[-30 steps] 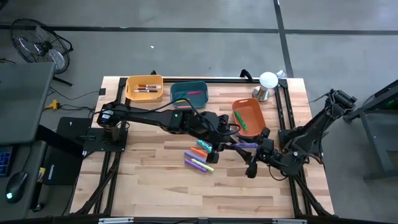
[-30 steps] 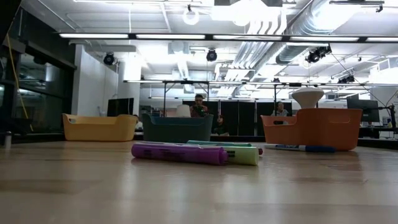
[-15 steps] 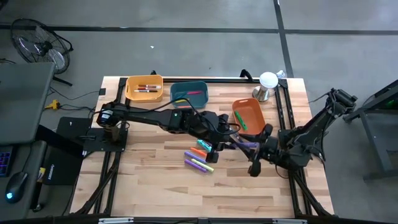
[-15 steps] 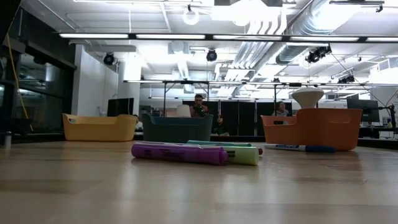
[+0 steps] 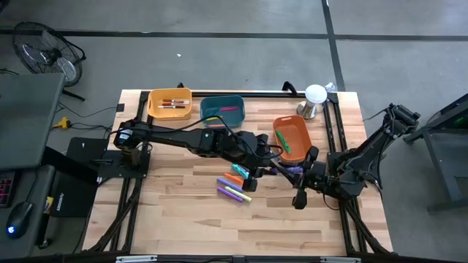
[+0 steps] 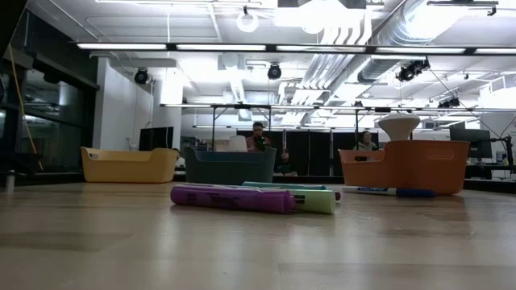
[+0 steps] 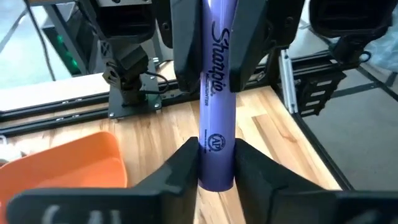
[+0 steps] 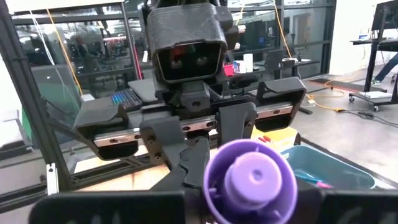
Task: Pick & Place Markers
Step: Put the bottom light purple highlighter pen into the orange bin
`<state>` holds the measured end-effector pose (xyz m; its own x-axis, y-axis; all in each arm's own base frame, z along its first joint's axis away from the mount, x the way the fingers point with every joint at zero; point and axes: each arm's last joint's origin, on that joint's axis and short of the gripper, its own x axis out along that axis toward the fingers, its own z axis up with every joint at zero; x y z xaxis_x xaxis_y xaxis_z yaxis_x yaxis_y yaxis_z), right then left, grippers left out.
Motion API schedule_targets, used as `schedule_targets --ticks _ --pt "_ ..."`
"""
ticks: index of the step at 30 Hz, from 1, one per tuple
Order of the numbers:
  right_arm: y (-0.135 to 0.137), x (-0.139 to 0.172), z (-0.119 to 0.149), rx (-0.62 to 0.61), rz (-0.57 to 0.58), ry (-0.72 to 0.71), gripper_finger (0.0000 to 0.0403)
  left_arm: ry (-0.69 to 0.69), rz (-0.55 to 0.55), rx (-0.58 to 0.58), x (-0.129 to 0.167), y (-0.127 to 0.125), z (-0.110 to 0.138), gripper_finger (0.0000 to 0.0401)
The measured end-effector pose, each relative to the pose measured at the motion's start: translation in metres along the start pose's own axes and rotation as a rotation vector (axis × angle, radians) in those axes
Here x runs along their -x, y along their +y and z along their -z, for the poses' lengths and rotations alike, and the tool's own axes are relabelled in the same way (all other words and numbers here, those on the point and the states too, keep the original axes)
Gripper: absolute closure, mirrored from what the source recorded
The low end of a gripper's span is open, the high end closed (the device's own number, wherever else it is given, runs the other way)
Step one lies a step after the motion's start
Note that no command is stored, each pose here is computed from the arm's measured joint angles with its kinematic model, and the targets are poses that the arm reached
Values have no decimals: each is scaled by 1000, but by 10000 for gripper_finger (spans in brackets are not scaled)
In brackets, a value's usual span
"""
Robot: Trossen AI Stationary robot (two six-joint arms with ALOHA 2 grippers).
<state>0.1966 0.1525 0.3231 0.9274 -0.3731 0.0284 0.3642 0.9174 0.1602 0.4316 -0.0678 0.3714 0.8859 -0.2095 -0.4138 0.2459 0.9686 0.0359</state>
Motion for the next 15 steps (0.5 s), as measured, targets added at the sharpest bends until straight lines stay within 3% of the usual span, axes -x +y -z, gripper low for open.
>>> schedule_targets --ticks 8,11,15 --pt "-1 0 0 -9 16 -2 358 88 -52 11 0 1 8 171" --pt "-2 0 -1 -10 47 -6 358 179 -98 10 2 2 17 149" --pt "-4 -1 -1 -7 89 -10 358 344 -168 31 15 4 28 147"
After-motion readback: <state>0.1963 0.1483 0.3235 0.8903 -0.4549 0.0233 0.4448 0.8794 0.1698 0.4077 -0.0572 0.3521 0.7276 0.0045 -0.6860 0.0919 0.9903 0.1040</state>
